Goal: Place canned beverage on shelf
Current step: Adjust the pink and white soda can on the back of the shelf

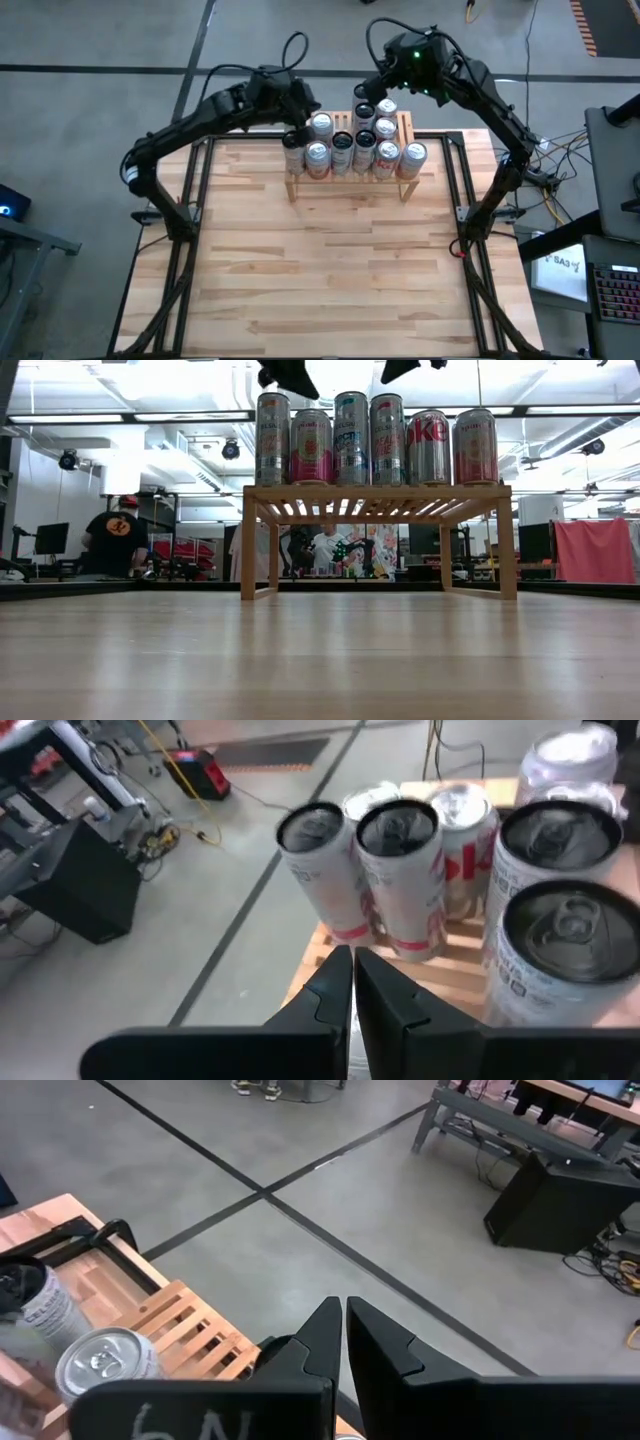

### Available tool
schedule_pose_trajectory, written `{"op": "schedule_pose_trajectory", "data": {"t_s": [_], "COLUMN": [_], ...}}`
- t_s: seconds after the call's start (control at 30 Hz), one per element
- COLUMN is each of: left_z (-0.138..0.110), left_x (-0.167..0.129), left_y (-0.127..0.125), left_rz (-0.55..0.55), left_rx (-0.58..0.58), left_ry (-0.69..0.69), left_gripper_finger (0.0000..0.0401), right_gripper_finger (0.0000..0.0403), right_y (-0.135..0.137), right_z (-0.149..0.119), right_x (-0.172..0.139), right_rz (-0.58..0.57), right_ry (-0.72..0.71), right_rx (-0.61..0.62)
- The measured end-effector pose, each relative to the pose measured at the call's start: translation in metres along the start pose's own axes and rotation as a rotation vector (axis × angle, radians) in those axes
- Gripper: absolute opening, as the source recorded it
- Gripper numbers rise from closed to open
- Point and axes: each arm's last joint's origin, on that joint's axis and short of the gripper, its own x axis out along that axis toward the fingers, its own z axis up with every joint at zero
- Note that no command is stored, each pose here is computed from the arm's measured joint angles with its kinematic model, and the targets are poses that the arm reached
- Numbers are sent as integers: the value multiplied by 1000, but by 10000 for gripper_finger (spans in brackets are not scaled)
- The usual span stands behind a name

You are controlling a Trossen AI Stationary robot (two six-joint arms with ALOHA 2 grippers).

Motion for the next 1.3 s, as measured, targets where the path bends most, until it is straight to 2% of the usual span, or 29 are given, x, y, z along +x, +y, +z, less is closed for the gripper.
{"op": "schedule_pose_trajectory", "data": {"t_s": [0.33,0.53,0.6,0.7,0.83,0.93,1.07,1.17,1.3], "left_z": [-7,-6,-3,6,17,20,23,21,16], "left_x": [22,12,4,-11,-29,-39,-66,-86,-112], "left_y": [-6,-8,-7,-1,12,25,41,47,48], "left_rz": [-25,-48,-31,1,94,138,169,134,40], "left_rx": [0,-71,-77,-35,29,57,26,12,10], "left_ry": [85,160,181,173,145,136,100,61,-15], "left_gripper_finger": [0,0,0,0,0,0,0,0,0], "right_gripper_finger": [12,12,12,12,12,12,12,12,12], "right_y": [-1,-3,-5,-4,2,12,22,33,51], "right_z": [0,2,4,12,20,19,9,3,-3], "right_x": [1,2,4,10,31,49,67,75,76], "right_rz": [-4,-4,63,225,423,540,612,694,669], "right_ry": [1,-14,-33,-102,-174,-159,-64,-4,56], "right_rx": [-14,-4,11,71,121,141,171,186,206]}}
